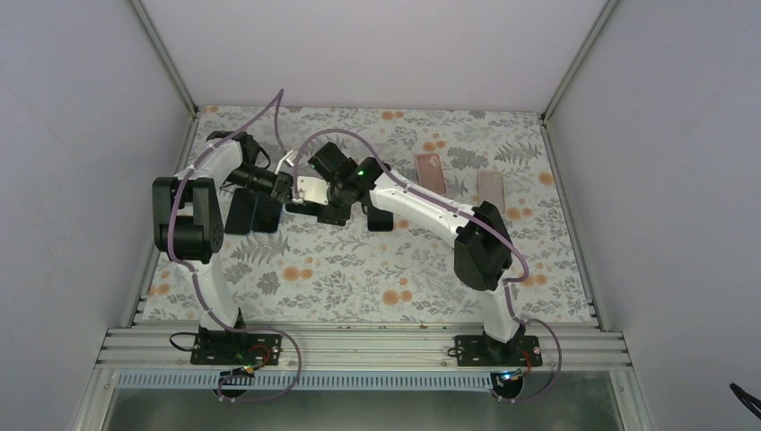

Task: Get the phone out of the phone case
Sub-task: Pick up the phone at the center of the board, then remove the phone case from the phone.

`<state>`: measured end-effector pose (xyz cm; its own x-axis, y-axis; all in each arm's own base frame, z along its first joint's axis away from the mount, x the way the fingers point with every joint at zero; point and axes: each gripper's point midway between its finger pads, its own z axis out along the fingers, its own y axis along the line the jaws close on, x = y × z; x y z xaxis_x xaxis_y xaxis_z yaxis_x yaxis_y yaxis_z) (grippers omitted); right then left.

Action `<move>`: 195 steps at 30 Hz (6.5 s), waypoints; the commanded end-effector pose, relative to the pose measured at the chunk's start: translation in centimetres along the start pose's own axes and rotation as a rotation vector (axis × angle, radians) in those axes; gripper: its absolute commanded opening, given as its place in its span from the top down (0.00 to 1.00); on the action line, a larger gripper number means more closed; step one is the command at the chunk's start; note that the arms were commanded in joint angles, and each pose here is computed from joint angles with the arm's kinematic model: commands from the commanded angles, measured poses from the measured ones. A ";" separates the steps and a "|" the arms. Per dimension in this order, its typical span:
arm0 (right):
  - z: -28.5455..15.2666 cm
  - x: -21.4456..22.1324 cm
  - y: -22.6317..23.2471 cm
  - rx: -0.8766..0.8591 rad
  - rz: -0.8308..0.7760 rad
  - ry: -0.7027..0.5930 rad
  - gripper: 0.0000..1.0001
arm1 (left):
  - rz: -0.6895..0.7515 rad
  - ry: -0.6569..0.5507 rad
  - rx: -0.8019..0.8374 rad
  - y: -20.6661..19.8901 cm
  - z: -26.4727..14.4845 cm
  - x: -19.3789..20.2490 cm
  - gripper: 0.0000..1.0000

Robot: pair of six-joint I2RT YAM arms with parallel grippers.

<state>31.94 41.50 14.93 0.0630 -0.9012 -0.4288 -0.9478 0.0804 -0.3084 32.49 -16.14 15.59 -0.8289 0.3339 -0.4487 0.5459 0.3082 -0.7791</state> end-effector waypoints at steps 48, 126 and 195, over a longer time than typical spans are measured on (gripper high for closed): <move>-12.1 11.0 -4.0 -0.419 0.007 -0.421 0.00 | 1.124 0.205 -0.193 -22.7 1.2 2.6 0.98; -16.1 5.8 2.9 -0.555 0.006 -0.536 0.05 | 1.080 0.238 -0.206 -20.8 2.2 1.9 0.98; -16.6 2.2 -3.7 -0.270 -0.003 -0.543 0.06 | 1.079 0.228 -0.138 -21.5 2.6 2.8 0.98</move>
<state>34.30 32.53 27.93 0.0844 -0.5900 -0.8030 -0.9923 0.0233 -0.1214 18.65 -24.01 28.76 0.0852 0.6779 -0.7302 0.9914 -0.1305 -0.0054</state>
